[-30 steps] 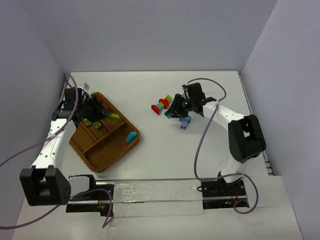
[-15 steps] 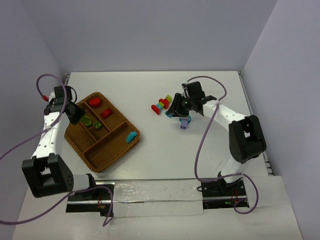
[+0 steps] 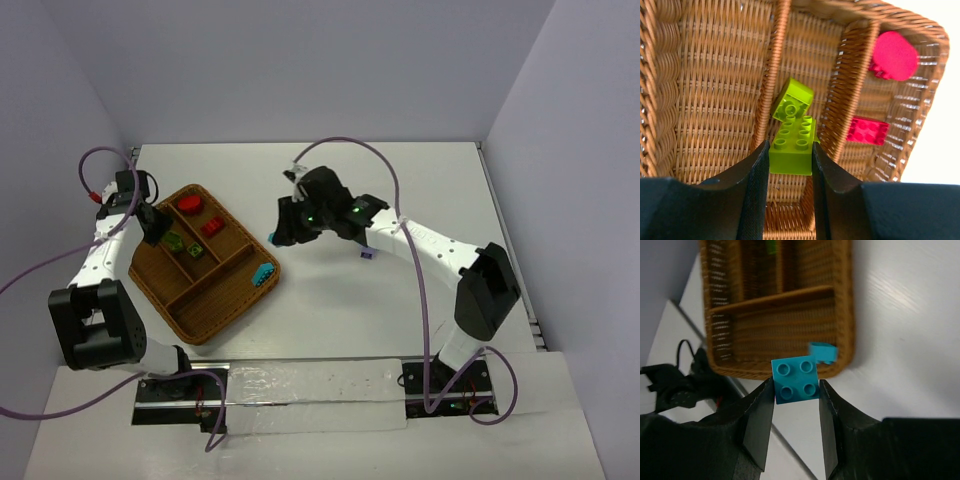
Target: Sort the legos into containers by color
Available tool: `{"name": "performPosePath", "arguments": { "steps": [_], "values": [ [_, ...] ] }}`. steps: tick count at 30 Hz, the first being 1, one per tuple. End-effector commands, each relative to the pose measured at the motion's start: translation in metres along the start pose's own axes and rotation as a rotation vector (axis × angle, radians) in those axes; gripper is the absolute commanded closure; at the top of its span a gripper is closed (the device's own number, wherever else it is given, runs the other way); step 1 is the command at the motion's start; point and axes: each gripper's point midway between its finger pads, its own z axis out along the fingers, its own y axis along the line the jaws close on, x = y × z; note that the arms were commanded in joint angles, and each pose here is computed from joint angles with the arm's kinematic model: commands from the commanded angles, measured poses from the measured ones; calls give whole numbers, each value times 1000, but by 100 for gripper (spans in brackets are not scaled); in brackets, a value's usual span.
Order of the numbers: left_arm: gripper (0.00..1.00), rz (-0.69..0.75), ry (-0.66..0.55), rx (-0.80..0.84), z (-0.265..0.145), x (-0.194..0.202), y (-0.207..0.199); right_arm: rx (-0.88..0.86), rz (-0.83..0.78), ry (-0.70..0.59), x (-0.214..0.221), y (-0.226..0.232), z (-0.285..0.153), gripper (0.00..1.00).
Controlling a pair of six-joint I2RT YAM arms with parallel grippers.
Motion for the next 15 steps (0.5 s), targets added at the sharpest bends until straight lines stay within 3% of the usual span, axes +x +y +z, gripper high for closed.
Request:
{"name": "performPosePath", "arguments": {
  "steps": [1, 2, 3, 5, 7, 15],
  "values": [
    [87, -26, -19, -15, 10, -8, -4, -83, -94, -36, -12, 47, 13, 100],
    [67, -20, -7, -19, 13, -4, -3, -103, -111, -27, -8, 59, 20, 100],
    [41, -18, 0, -21, 14, -2, -2, -116, -121, -10, -4, 65, 28, 100],
    [11, -7, 1, 5, 11, -2, -5, -144, -144, 18, 2, 80, 35, 99],
    [1, -1, 0, 32, 6, -3, -8, -151, -162, 43, 9, 85, 43, 97],
    [1, 34, -85, 143, -60, -43, -29, -140, -198, 159, 47, 93, 87, 64]
  ]
}}
